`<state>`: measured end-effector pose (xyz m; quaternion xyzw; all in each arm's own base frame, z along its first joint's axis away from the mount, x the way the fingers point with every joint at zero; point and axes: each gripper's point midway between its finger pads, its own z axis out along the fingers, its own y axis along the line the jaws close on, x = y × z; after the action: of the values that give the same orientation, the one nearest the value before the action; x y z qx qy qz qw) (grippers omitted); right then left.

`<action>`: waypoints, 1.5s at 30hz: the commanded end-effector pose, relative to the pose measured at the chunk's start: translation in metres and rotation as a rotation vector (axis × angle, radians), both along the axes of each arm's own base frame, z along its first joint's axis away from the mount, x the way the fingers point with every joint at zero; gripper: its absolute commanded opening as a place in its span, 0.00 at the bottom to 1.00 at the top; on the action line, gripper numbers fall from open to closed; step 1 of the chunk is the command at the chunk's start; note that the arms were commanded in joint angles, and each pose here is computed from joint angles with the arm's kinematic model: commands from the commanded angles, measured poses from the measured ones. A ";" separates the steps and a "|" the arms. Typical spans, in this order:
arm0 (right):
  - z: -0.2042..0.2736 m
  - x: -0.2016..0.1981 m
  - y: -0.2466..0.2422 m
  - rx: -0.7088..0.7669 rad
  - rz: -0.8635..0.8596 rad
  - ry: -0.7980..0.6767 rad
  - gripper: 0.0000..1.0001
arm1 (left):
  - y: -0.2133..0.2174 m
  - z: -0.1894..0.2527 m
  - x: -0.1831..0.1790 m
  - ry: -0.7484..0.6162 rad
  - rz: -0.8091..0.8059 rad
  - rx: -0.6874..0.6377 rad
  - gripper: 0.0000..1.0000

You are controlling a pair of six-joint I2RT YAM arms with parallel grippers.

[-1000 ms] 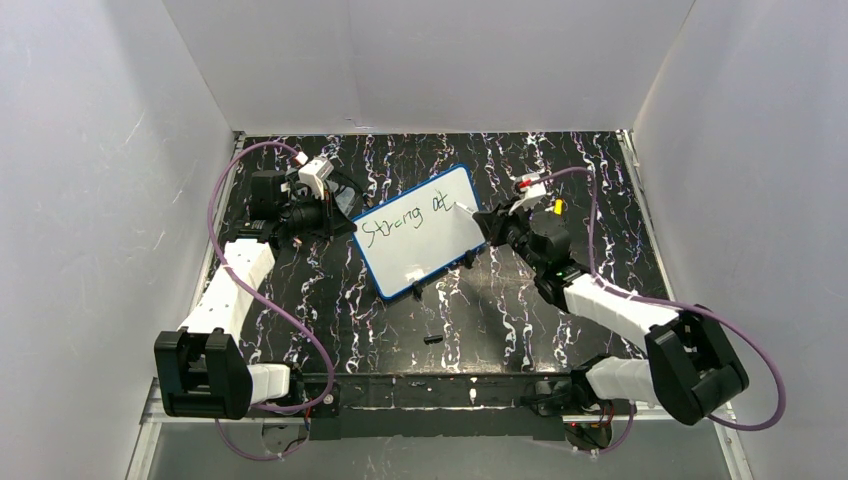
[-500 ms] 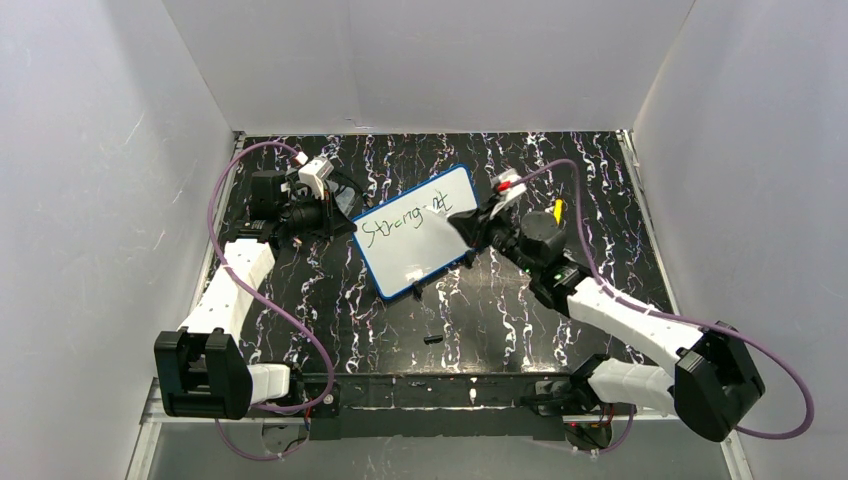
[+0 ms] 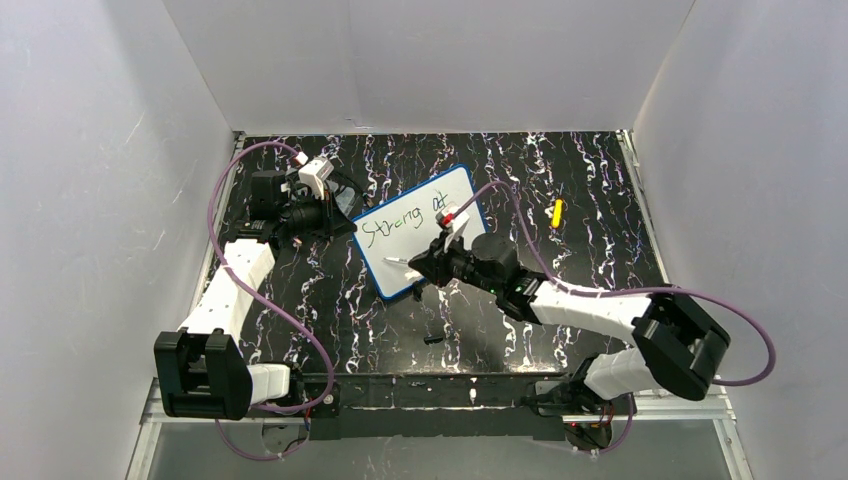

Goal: Write a sentence on the whiteboard

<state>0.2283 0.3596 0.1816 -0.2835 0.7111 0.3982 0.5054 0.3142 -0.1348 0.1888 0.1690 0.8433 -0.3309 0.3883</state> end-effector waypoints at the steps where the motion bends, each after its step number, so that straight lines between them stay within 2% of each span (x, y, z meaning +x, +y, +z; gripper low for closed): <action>1: 0.026 0.000 0.019 0.085 0.027 -0.046 0.01 | 0.000 0.010 -0.005 -0.034 -0.008 0.003 0.00; 17: -0.001 0.009 0.028 0.038 -0.006 -0.013 0.01 | 0.000 0.010 -0.004 -0.033 -0.007 0.004 0.00; 29: -0.012 0.014 0.011 -0.005 -0.078 -0.002 0.01 | 0.000 0.011 -0.004 -0.035 -0.007 0.003 0.00; 45: 0.005 0.020 0.018 0.041 -0.081 -0.040 0.01 | 0.000 0.011 -0.005 -0.037 -0.006 0.004 0.00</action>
<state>0.2342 0.3735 0.1605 -0.2689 0.7260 0.3831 0.5038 0.3147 -0.1342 0.1885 0.1680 0.8441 -0.3289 0.3888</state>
